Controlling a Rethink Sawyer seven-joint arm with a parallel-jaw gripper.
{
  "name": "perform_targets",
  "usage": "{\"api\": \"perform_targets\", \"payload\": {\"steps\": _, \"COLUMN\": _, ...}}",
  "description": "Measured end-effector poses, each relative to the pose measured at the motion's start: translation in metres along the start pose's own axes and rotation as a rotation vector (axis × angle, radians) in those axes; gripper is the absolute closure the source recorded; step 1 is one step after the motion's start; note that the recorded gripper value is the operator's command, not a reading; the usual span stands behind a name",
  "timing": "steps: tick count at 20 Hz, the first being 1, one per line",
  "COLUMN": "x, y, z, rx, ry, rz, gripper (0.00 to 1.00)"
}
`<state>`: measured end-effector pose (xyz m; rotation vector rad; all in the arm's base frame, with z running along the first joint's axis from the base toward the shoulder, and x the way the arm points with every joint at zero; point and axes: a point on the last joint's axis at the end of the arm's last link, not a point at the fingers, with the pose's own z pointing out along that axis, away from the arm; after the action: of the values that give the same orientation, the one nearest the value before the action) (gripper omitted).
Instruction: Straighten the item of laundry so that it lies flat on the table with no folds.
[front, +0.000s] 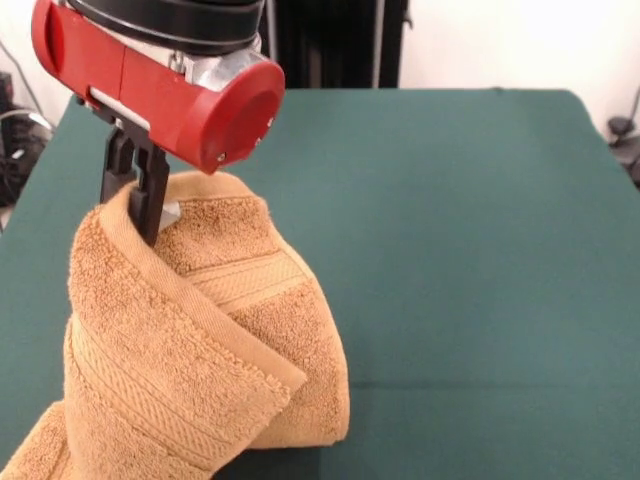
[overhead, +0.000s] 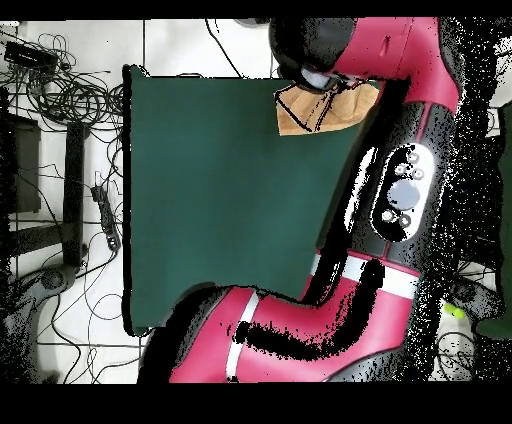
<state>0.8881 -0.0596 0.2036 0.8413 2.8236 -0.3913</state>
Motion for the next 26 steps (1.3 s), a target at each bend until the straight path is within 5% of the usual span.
{"api": "perform_targets", "payload": {"steps": 16, "x": -0.005, "y": -0.022, "z": -0.037, "rx": 0.015, "ry": 0.077, "rz": 0.033, "gripper": 1.00}}
{"api": "perform_targets", "payload": {"steps": 26, "x": 0.002, "y": -0.088, "z": -0.078, "rx": 0.044, "ry": 0.124, "rz": 0.104, "gripper": 1.00}}
